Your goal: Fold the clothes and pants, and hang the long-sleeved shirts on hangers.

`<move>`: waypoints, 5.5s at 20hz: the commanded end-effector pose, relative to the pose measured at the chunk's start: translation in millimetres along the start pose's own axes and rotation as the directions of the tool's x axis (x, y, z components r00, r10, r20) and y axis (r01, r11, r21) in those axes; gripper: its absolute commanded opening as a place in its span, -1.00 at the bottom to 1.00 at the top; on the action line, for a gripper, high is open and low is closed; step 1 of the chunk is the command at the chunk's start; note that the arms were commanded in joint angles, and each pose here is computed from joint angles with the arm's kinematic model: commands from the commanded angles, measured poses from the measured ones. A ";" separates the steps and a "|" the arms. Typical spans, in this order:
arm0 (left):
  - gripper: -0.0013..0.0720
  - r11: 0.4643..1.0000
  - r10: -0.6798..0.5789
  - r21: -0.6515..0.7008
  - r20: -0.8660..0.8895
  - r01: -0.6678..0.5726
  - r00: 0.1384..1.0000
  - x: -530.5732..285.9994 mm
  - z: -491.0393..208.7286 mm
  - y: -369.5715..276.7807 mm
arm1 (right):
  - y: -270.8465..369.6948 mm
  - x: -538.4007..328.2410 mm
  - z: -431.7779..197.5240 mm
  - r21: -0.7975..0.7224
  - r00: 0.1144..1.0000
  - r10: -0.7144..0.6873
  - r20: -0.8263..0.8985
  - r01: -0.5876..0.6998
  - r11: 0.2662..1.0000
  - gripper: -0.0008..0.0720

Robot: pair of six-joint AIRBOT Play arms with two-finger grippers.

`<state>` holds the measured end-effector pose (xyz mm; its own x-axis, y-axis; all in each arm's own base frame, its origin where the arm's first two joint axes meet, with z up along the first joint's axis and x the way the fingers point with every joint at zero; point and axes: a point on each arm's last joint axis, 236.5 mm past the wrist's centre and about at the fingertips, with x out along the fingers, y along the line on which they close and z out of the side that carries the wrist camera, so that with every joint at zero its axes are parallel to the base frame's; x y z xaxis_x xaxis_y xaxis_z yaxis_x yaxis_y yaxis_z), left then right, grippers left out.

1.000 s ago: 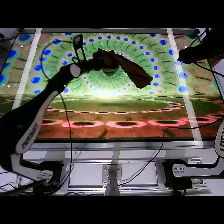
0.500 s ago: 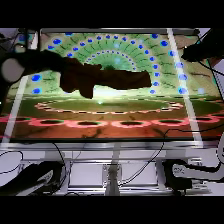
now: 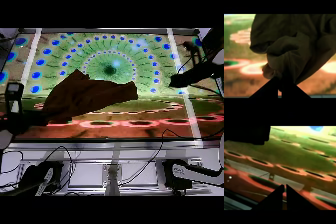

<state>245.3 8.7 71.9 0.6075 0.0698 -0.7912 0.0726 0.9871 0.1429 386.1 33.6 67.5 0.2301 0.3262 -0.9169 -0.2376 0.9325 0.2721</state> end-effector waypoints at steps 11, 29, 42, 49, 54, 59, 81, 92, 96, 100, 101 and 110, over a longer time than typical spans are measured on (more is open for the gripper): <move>-0.90 0.988 -0.001 -0.153 0.046 0.008 0.999 24.0 -18.2 -3.8 | 58.5 161.8 -26.1 0.388 0.965 0.254 0.067 -0.260 0.884 0.53; -0.90 0.979 0.005 -0.202 0.190 0.034 0.982 19.7 16.0 -2.3 | 81.3 186.0 53.7 0.344 0.955 0.263 0.137 -0.295 0.892 -0.95; -0.91 0.745 0.185 -0.337 0.934 0.576 0.307 -186.6 186.3 53.1 | 64.2 -245.5 102.3 -0.040 0.626 -0.060 0.777 0.144 0.989 -0.95; -0.91 0.666 0.127 -0.368 0.913 0.648 0.388 -210.4 139.4 31.3 | 149.3 -372.1 -22.1 -0.092 0.404 -0.064 0.912 0.354 0.931 -0.95; -0.91 0.670 0.119 -0.260 0.962 0.696 0.245 -273.4 124.6 29.4 | 184.7 -393.9 -84.0 -0.087 0.351 -0.035 0.936 0.326 0.942 -0.95; -0.91 0.724 0.106 -0.380 0.885 0.575 0.452 -229.3 152.5 31.9 | 156.3 -291.7 -104.8 -0.045 0.695 -0.070 0.715 0.145 0.988 -0.95; 0.95 0.933 -0.302 -0.072 0.375 0.352 0.877 114.8 189.7 -143.6 | -68.8 6.8 29.5 0.528 0.726 -0.271 0.632 -0.148 0.836 0.51; 0.73 0.988 -0.102 0.052 -0.484 0.145 0.869 106.1 -5.6 -78.5 | -185.9 -87.1 -33.2 0.589 0.740 -0.537 0.406 0.237 0.772 0.53; 0.74 0.941 -0.338 -0.142 -0.475 0.309 0.812 112.1 -35.6 -136.8 | -232.2 -100.6 -78.0 0.698 0.727 -0.608 0.317 0.255 0.669 0.53; 0.73 0.875 -0.484 -0.270 -0.462 0.401 0.744 114.5 -79.8 -172.8 | -246.2 -92.0 -89.5 0.723 0.742 -0.608 0.282 0.253 0.643 0.53; 0.73 0.869 -0.494 -0.295 -0.466 0.398 0.734 115.7 -89.1 -175.6 | -247.1 -87.3 -90.4 0.723 0.750 -0.601 0.274 0.251 0.643 0.53; 0.35 0.824 -0.558 -0.367 -0.396 0.432 0.729 122.4 -90.0 -193.6 | -247.6 -53.2 -104.3 0.688 0.823 -0.531 0.201 0.268 0.675 0.52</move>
<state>228.4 -153.2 -106.5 0.0569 -0.4140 -0.9085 0.0419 0.9102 -0.4121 337.6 -235.1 29.2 0.5307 -0.2252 -0.8171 0.5728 0.8059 0.1499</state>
